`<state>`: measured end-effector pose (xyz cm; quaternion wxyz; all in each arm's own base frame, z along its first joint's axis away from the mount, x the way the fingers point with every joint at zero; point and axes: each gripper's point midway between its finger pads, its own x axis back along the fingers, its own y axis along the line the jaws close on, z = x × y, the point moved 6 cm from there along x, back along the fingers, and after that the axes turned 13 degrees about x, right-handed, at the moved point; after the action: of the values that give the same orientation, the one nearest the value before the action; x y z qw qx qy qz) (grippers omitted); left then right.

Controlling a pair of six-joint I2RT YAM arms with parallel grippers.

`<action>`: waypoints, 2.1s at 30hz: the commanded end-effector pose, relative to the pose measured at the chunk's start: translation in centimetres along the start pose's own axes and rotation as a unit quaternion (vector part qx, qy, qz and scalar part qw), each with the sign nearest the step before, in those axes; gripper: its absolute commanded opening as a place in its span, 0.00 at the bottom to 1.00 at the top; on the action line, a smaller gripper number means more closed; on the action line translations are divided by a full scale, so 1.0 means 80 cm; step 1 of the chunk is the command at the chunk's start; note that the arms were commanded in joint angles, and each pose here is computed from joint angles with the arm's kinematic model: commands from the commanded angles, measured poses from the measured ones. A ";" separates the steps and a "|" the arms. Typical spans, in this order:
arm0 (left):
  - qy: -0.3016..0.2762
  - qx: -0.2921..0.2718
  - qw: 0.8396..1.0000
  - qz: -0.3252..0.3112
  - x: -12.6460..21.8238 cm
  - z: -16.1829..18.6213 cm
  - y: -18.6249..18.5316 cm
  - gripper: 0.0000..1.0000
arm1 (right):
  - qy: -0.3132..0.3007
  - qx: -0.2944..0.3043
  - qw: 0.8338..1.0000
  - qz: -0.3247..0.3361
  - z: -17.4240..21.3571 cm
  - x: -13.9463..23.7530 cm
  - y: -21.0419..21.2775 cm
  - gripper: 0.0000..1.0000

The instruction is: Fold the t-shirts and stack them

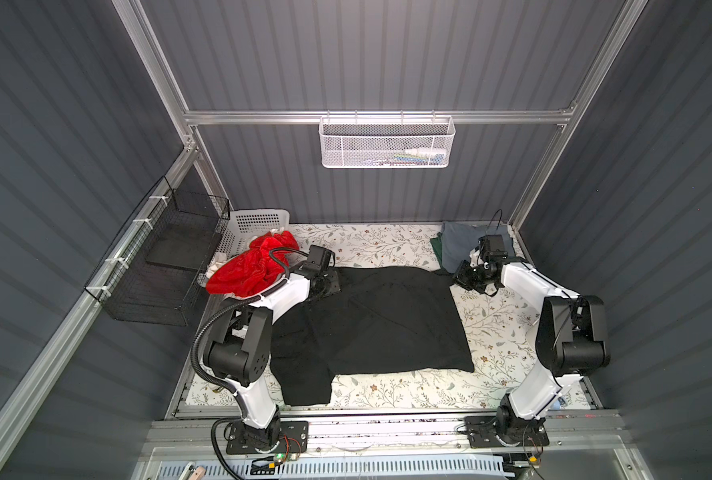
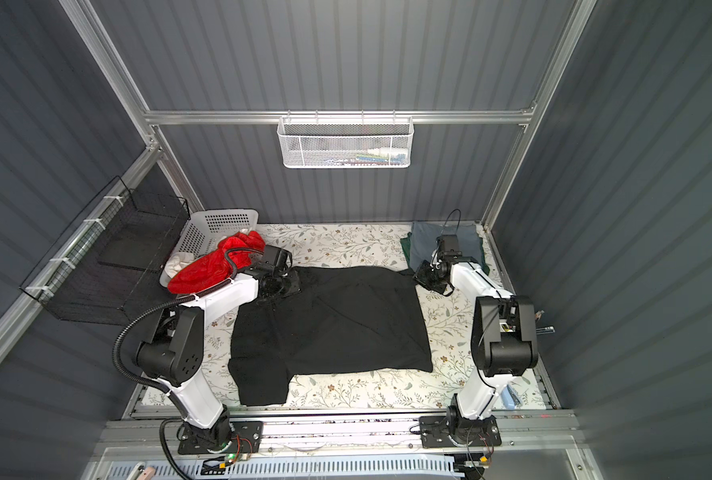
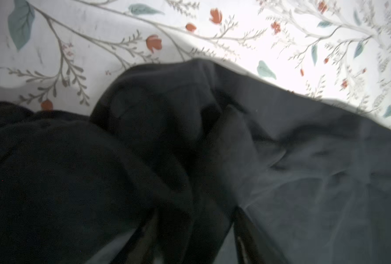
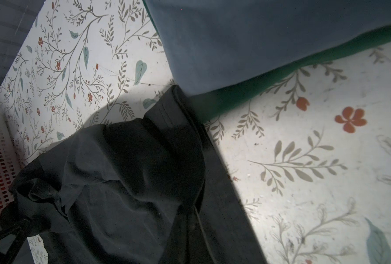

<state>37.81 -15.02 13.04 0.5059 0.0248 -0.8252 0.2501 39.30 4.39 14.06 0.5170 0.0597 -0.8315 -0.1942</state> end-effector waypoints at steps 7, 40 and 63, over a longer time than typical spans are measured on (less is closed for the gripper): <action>0.006 -0.020 1.000 -0.022 -0.002 -0.003 -0.002 0.15 | 0.001 -0.002 1.000 -0.004 0.001 -0.001 -0.002 0.00; -0.190 -0.033 0.981 0.022 0.001 -0.295 -0.052 0.00 | -0.031 0.060 0.997 0.036 -0.182 -0.017 0.032 0.00; -0.184 -0.053 0.981 0.032 0.002 -0.190 0.013 0.00 | -0.013 0.057 0.998 0.013 -0.111 -0.007 0.012 0.00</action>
<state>50.21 -8.02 16.96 0.3650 0.0112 -0.9079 0.2058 47.82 3.38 17.01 0.5210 0.0681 -0.8390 -0.1415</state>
